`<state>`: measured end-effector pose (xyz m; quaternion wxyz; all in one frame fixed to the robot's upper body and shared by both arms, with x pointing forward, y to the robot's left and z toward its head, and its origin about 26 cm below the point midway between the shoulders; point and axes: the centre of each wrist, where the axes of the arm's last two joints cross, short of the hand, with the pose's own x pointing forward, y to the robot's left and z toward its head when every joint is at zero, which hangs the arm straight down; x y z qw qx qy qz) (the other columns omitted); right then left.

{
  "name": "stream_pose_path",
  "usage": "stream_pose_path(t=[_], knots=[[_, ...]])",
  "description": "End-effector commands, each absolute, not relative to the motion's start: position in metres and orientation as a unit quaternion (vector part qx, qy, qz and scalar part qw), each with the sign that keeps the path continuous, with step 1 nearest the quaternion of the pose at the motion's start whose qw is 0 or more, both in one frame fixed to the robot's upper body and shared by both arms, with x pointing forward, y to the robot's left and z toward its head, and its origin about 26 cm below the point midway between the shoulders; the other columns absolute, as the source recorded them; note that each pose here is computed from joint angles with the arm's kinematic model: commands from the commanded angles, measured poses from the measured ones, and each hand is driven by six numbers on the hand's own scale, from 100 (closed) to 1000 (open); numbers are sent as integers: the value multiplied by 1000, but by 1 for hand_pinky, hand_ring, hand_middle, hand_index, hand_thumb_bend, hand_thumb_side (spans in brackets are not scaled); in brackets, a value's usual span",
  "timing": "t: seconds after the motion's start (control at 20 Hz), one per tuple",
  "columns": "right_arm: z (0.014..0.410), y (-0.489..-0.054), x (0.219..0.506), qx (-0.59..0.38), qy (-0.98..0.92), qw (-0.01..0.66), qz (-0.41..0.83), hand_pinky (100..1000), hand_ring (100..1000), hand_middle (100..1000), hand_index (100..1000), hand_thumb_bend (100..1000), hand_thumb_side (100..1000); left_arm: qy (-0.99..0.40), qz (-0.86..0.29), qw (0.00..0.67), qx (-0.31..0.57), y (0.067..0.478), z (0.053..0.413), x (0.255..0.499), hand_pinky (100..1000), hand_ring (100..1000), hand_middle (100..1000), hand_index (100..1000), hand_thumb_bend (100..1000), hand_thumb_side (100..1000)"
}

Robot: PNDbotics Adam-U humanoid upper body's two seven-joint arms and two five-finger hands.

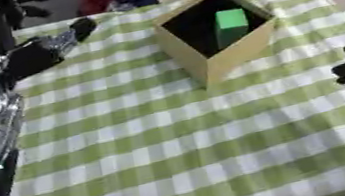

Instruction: Pick up objects on the table and place them in the box.

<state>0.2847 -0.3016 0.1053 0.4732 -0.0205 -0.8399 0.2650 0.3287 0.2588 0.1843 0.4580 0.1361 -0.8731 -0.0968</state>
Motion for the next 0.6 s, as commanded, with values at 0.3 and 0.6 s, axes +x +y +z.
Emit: stream_pose_path(t=[0.3,0.6], knots=[[115,-302,284,-31,-847,462,260,714,773,621,889,100,227,-864,-51,488,116,260,158,320,595,658,600,765,793,306],[115,-302,283,-33,-848,461,261,713,773,621,889,100,226,-858,-36,499,112,260,147,319,593,657,598,764,786,309]])
